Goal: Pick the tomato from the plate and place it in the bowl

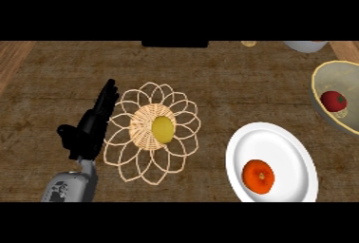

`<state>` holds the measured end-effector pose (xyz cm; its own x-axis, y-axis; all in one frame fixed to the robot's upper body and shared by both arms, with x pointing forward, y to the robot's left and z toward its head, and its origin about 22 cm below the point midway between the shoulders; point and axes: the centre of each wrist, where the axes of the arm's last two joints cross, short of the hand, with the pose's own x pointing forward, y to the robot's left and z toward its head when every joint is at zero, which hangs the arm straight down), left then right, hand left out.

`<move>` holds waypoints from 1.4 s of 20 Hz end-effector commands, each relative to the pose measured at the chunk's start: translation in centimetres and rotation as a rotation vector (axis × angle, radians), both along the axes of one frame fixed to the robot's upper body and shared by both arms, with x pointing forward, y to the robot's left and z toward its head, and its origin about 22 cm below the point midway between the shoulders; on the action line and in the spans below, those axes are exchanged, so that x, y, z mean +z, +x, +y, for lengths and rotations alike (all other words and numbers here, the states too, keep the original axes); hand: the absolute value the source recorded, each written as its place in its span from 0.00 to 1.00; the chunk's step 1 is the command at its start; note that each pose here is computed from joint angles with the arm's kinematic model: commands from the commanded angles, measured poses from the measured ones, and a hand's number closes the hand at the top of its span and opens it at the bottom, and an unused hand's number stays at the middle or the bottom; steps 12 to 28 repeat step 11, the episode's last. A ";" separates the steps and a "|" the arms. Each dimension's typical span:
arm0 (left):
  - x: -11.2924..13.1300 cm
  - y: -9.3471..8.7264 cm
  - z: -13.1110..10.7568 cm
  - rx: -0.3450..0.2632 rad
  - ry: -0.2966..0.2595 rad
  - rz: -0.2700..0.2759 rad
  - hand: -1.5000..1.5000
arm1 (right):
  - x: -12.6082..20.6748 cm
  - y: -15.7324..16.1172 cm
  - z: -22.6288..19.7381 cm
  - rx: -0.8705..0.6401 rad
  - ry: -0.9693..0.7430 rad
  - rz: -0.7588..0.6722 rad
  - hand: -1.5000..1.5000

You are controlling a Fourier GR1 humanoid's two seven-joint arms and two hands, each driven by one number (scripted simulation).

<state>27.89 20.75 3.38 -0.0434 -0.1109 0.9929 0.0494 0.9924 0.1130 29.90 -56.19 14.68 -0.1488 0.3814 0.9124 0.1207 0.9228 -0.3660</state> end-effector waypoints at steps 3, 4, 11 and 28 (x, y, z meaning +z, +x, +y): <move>0.5 0.4 0.5 -0.009 -0.003 -0.003 0.50 | 0.1 -2.2 -1.7 0.170 0.130 -0.030 0.00; -1.6 -0.6 -0.5 0.002 -0.001 0.012 0.50 | -0.5 -2.7 -1.9 0.170 0.142 -0.039 0.00; -0.9 -1.0 0.9 0.002 -0.004 -0.002 0.50 | -1.2 -4.4 -2.7 0.189 0.101 -0.023 0.00; -0.9 -1.0 0.9 0.002 -0.004 -0.002 0.50 | -1.2 -4.4 -2.7 0.189 0.101 -0.023 0.00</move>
